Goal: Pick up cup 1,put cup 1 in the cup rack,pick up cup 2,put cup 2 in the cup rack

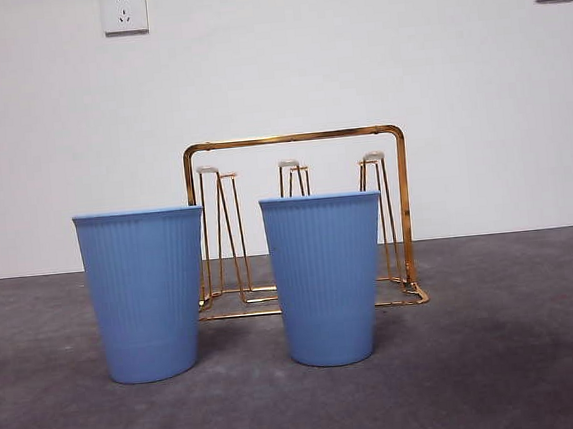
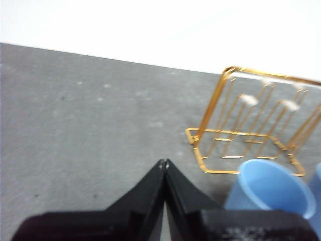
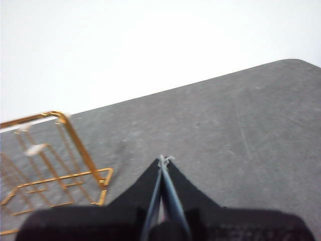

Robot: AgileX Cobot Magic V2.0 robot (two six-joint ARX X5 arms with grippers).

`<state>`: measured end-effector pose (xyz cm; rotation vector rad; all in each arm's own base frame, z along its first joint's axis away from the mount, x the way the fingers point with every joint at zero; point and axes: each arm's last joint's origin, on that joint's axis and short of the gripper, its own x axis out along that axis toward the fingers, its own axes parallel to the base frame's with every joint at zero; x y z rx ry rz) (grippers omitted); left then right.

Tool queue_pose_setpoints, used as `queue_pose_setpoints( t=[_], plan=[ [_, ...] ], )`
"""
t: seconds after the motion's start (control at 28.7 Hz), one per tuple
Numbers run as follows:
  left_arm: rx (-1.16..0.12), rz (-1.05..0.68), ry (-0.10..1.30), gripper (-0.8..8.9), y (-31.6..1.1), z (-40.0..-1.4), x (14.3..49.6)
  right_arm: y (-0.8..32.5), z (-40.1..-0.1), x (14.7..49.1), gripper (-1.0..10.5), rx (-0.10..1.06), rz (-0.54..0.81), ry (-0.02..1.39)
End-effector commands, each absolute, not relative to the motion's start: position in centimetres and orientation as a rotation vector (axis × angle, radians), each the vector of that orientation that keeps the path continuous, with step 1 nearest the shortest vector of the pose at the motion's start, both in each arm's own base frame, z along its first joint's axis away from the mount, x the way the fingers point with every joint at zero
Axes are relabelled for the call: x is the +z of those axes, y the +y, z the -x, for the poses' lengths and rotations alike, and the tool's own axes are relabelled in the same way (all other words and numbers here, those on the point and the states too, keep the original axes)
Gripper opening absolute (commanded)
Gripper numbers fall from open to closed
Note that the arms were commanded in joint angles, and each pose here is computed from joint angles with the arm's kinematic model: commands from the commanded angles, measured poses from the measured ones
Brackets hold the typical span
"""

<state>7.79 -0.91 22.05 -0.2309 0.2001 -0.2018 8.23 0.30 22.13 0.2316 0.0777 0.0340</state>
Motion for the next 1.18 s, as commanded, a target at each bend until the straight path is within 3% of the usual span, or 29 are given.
queue_pose_setpoints(
  t=[0.03, 0.45, 0.7, 0.9, 1.18],
  plan=[
    [-0.233, 0.247, 0.206, -0.06, -1.0, -7.4, 23.8, 0.4, -7.9, 24.1, -0.1, 0.073, -0.241, 0.105],
    [-0.4, 0.195, 0.369, -0.06, -1.4, -6.6, 32.0, 1.3, -7.9, 33.3, -0.1, 0.39, -0.105, 0.375],
    [-0.555, 0.164, 0.43, -0.06, -1.8, -6.1, 36.2, 1.7, -8.6, 37.5, -0.1, 0.552, -0.095, 0.541],
    [-0.632, 0.154, 0.453, -0.06, -2.0, -5.9, 37.9, 1.8, -9.2, 39.1, -0.1, 0.61, -0.041, 0.651],
    [-0.65, 0.166, 0.471, 0.06, -2.1, -6.5, 38.0, 1.8, -9.4, 39.8, 0.0, 0.612, -0.034, 0.639]
  ],
)
